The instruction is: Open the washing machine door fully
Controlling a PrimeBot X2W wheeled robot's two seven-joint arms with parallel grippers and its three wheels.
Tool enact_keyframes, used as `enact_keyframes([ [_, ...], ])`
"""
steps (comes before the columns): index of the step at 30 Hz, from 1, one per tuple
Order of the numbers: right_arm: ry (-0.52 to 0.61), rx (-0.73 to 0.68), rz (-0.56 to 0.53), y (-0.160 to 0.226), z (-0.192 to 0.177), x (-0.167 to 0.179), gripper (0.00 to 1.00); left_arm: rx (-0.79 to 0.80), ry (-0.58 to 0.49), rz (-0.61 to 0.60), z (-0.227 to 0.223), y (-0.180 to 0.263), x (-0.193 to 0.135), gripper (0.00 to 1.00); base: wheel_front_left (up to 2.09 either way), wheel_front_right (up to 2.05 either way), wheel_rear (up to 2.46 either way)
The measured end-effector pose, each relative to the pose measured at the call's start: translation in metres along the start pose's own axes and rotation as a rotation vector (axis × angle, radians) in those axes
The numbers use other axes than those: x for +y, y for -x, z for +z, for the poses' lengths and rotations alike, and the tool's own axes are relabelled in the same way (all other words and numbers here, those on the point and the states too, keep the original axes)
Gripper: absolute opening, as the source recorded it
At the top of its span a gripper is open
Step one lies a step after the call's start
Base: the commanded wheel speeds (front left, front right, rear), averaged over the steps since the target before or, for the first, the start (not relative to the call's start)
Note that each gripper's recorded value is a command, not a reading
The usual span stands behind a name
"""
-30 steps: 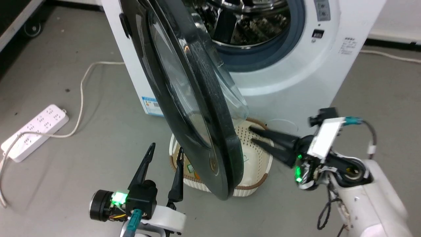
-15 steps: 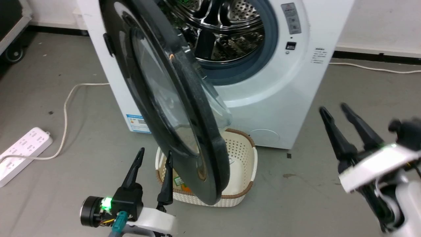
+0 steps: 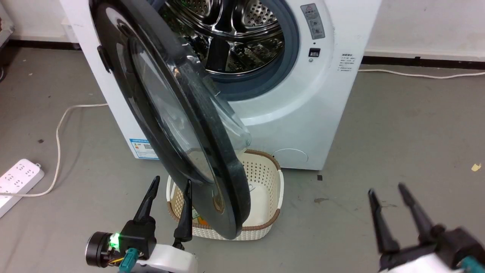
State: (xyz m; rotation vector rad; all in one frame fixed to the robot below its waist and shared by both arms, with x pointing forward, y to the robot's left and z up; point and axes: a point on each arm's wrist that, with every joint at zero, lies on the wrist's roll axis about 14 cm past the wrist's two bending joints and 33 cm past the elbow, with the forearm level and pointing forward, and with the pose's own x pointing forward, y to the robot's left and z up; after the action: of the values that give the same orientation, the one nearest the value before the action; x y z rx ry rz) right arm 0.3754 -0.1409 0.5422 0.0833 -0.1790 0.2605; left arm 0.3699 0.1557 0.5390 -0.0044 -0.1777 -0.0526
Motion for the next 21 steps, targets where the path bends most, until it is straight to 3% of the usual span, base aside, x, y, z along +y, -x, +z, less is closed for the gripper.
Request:
enact_keyframes([
  [9,-0.033,-0.001,-0.05,0.018,-0.002,0.012,1.0,0.01,-0.011,-0.021,-0.003,0.005,-0.005,1.0,0.0,0.0,0.0],
  [10,-0.035,-0.003,-0.049,0.018,-0.002,0.013,1.0,0.01,-0.01,-0.024,-0.003,0.005,-0.006,0.44,0.0,0.0,0.0],
  [11,-0.037,-0.004,-0.047,0.018,-0.001,0.014,1.0,0.01,-0.008,-0.029,-0.003,0.006,-0.007,0.0,0.0,0.0,0.0],
  [21,-0.069,-0.011,-0.048,0.019,0.0,0.016,1.0,-0.118,0.01,0.047,0.038,0.0,0.011,0.0,0.0,0.0,0.0],
])
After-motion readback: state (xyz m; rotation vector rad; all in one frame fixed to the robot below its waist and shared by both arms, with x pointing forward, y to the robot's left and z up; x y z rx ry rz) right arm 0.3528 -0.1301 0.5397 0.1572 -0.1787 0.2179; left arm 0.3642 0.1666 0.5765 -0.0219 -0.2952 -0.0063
